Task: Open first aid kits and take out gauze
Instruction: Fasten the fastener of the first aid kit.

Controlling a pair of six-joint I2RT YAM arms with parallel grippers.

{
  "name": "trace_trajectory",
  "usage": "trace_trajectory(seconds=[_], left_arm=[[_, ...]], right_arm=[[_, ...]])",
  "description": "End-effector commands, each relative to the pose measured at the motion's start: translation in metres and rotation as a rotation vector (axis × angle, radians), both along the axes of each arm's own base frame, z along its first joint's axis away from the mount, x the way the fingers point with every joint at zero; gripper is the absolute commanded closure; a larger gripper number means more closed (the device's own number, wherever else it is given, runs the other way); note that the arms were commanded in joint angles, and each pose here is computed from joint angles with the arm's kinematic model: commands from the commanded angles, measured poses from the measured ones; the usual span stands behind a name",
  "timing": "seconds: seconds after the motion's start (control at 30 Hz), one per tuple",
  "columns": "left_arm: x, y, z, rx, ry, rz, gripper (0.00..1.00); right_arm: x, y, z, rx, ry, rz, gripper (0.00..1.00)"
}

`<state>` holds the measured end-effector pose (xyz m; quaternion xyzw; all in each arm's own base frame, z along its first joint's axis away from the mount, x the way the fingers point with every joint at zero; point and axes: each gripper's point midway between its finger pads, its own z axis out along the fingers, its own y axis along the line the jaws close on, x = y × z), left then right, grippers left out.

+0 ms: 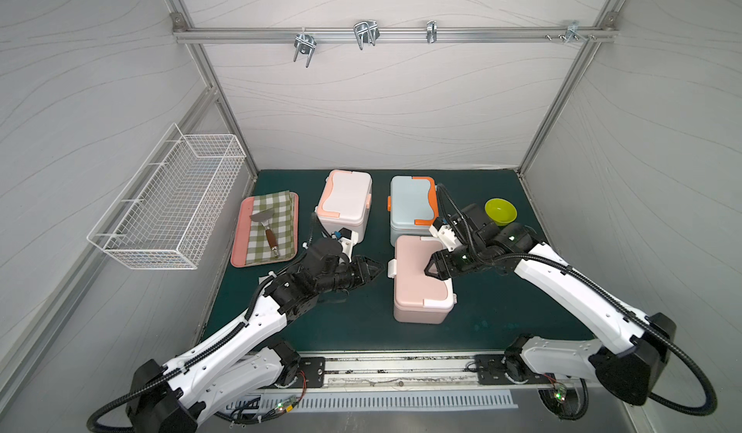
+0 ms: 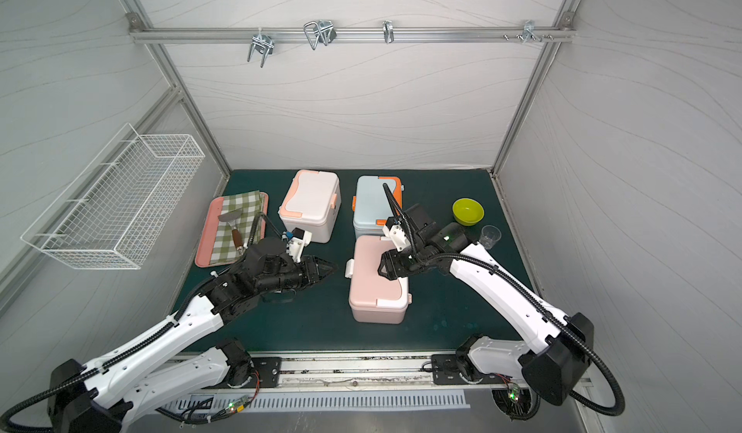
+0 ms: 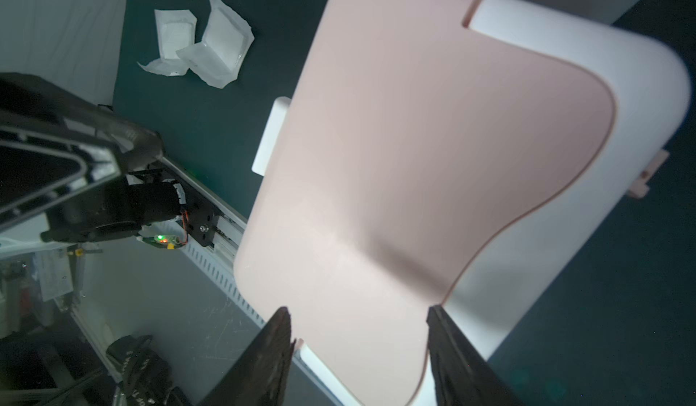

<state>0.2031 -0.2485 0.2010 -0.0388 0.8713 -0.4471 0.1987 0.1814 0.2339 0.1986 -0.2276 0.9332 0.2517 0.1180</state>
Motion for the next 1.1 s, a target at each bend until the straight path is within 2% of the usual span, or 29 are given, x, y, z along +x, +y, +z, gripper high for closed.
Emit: trace_trajectory(seconds=[0.0, 0.07, 0.5, 1.07], left_arm=[[0.001, 0.002, -0.011, 0.141, -0.009, -0.042, 0.77], [0.005, -0.004, -0.011, 0.153, -0.011, -0.06, 0.79], [0.022, -0.021, -0.007, 0.225, -0.044, -0.122, 0.8], [0.028, -0.033, -0.031, 0.279, 0.001, -0.157, 0.82]], right_arm=[[-0.002, 0.001, -0.006, -0.025, 0.014, 0.013, 0.45], [-0.002, 0.001, -0.011, -0.033, 0.023, 0.015, 0.48], [-0.004, 0.002, -0.022, -0.034, 0.041, 0.02, 0.48], [-0.006, 0.002, -0.026, -0.026, 0.048, 0.02, 0.47]])
